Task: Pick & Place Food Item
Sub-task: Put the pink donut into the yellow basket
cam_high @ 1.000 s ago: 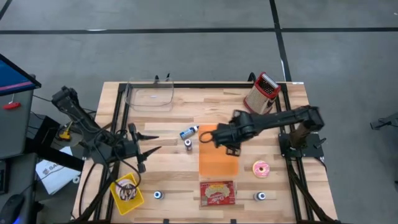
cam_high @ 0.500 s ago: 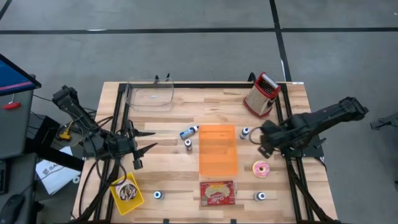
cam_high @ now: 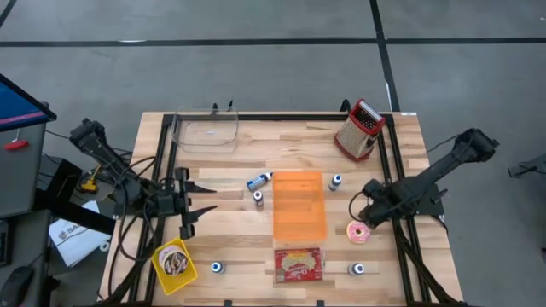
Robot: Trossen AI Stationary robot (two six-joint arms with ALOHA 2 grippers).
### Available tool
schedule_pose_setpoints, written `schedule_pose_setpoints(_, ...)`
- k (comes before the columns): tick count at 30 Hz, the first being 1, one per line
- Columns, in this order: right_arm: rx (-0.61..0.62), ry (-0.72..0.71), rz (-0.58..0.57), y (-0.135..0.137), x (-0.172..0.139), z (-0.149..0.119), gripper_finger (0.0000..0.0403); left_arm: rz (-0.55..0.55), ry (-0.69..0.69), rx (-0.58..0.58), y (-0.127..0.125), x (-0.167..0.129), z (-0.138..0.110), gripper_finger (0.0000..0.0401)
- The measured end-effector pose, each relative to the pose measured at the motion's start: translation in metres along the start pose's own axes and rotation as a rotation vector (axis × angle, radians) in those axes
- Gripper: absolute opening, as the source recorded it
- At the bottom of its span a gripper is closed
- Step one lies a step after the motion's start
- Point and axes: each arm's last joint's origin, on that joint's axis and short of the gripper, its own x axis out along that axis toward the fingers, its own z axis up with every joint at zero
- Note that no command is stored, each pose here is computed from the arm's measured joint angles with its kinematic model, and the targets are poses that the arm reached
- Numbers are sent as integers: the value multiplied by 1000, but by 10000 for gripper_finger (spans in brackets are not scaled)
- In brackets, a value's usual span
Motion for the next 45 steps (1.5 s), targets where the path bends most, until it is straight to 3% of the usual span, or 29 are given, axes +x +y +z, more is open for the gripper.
schedule_pose_setpoints(5,-18,-15,88,16,3,-4,265,-10,-27,21,1,9,-2,167)
schedule_pose_setpoints(11,-132,-57,38,24,16,-15,265,16,-18,33,2,17,-6,167)
schedule_pose_setpoints(18,-262,3,69,26,48,-28,265,35,-14,36,3,21,-9,167)
schedule_pose_setpoints(35,-241,-91,266,16,30,-23,265,51,-22,5,12,29,-12,167)
schedule_pose_setpoints(41,-230,-58,329,22,34,-22,265,56,-3,11,11,32,-16,167)
schedule_pose_setpoints(45,-227,-28,312,23,38,-21,265,56,-5,9,11,32,-16,167)
